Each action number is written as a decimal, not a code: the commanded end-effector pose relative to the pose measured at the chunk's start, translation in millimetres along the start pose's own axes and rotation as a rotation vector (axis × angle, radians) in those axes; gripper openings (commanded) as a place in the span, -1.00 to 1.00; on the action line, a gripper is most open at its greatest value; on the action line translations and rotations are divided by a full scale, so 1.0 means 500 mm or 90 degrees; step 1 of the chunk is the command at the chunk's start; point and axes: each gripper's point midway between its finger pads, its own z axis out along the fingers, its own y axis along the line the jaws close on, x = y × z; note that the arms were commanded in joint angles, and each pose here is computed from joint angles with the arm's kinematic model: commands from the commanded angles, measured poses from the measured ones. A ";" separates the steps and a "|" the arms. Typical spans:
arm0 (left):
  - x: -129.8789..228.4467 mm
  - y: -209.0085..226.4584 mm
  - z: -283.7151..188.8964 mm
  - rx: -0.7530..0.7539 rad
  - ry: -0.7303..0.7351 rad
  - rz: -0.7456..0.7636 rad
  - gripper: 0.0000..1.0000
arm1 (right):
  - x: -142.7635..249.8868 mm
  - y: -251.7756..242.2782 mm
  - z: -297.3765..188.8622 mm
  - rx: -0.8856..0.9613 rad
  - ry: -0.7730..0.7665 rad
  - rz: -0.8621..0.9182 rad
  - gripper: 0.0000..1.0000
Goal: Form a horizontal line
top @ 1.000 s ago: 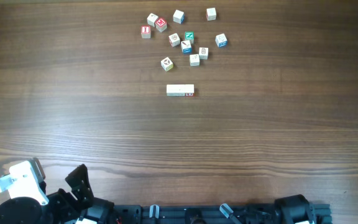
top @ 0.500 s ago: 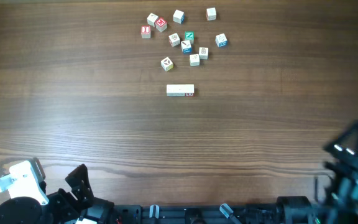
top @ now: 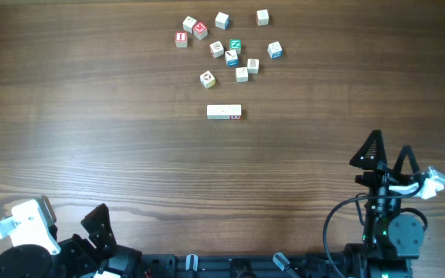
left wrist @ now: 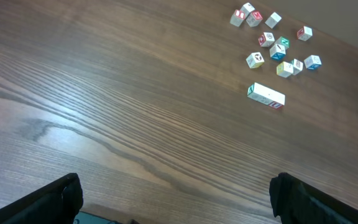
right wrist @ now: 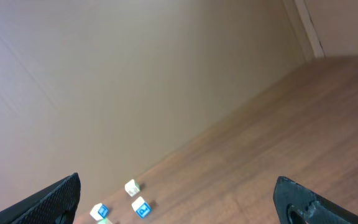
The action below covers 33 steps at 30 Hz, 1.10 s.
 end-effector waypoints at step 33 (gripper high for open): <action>-0.002 0.003 -0.002 -0.003 -0.006 0.000 1.00 | 0.090 -0.003 0.004 -0.061 0.071 -0.155 1.00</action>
